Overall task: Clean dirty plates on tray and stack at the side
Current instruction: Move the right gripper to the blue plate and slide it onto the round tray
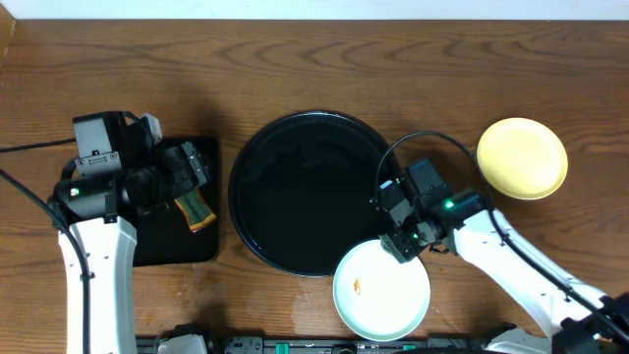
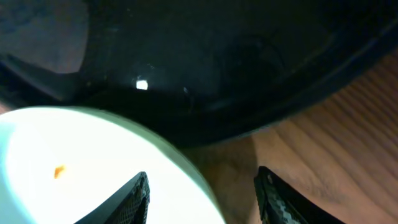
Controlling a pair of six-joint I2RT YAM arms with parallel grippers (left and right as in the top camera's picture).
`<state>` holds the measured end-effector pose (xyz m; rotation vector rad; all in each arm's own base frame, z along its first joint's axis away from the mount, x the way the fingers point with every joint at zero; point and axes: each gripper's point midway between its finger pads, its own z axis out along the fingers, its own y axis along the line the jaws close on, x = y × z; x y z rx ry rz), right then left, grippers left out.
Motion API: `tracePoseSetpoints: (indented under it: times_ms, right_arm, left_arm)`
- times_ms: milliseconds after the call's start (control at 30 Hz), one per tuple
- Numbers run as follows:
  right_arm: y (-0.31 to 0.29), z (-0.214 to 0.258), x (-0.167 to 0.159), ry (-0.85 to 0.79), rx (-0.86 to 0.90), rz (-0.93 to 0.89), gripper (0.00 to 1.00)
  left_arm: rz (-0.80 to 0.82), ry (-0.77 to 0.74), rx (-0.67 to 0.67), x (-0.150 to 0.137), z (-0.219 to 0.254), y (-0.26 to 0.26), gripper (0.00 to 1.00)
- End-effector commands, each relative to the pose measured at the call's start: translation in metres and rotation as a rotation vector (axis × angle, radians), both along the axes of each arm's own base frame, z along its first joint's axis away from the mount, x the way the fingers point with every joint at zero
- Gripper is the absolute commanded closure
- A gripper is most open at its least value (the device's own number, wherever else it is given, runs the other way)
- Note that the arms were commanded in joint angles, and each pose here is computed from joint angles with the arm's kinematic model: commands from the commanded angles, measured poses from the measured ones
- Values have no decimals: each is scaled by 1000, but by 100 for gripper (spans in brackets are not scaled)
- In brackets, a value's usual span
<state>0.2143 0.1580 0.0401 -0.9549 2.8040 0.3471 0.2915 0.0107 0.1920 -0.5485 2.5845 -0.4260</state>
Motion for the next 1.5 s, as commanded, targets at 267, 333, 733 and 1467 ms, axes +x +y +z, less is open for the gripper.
tracePoseSetpoints:
  times_ms: [267, 333, 733, 1467]
  right_arm:
    - [3, -17, 10, -64, 5, 7, 99]
    - [8, -13, 19, -104, 25, 7, 99]
    - [44, 29, 95, -605, 52, 392, 99]
    - [73, 101, 140, -318, 768, -494, 58]
  left_arm:
    - [7, -19, 14, 3, 7, 4, 14]
    - [7, -19, 14, 3, 7, 4, 14]
    - [7, -19, 14, 3, 7, 4, 14]
    - [7, -19, 14, 3, 7, 4, 14]
